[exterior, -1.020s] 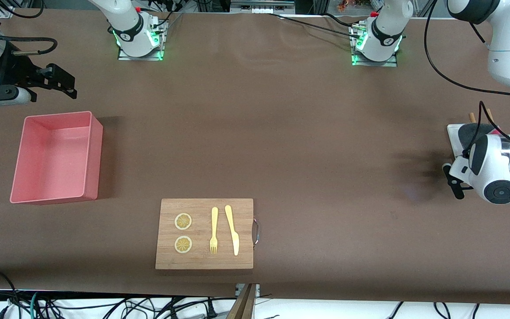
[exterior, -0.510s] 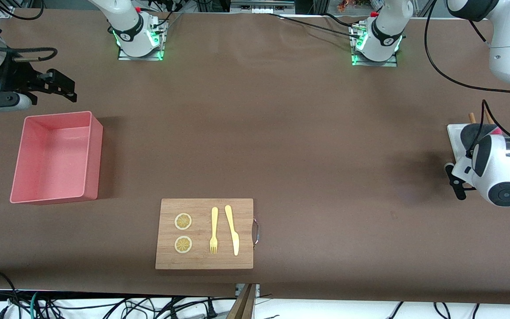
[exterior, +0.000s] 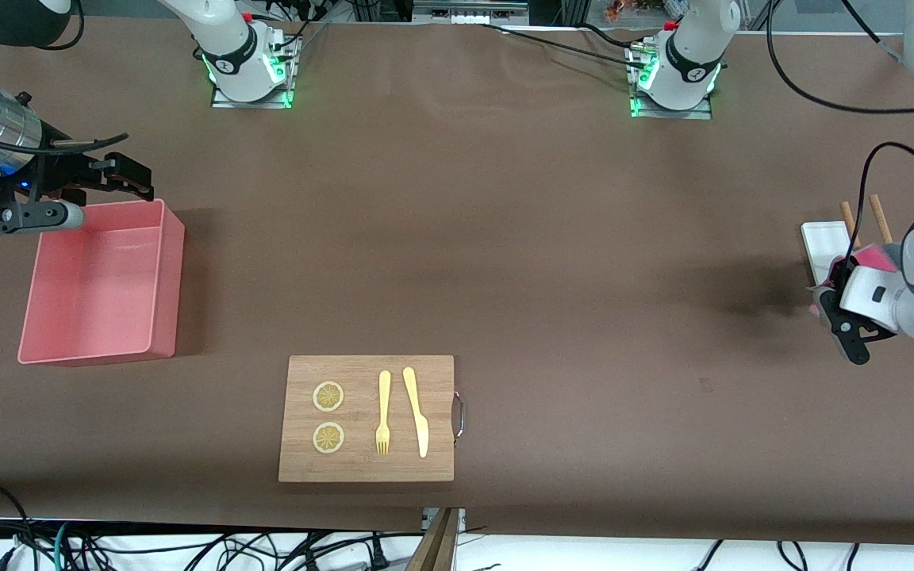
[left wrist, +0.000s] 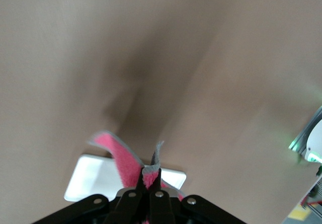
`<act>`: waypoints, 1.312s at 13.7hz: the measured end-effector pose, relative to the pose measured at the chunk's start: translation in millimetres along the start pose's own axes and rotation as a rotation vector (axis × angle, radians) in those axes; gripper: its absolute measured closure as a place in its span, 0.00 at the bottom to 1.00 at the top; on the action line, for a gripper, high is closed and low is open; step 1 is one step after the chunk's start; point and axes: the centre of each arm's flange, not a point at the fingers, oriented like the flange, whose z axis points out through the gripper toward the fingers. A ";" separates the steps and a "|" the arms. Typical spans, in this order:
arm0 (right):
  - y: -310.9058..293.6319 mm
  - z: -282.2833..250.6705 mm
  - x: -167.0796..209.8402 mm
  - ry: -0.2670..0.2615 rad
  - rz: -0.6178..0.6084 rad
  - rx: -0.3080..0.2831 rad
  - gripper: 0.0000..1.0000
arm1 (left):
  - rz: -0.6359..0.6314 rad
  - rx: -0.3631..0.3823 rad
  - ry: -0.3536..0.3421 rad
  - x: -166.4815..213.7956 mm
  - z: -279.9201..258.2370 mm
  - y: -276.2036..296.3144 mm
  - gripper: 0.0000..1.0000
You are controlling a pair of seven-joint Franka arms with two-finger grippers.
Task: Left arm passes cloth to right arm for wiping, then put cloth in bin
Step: 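Carry the cloth toward the right gripper while the right gripper approaches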
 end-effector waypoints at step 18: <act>-23.0 107.7 73.2 0.591 -1.023 1.033 0.00 | -0.609 -0.603 0.749 233.8 -153.8 222.9 0.97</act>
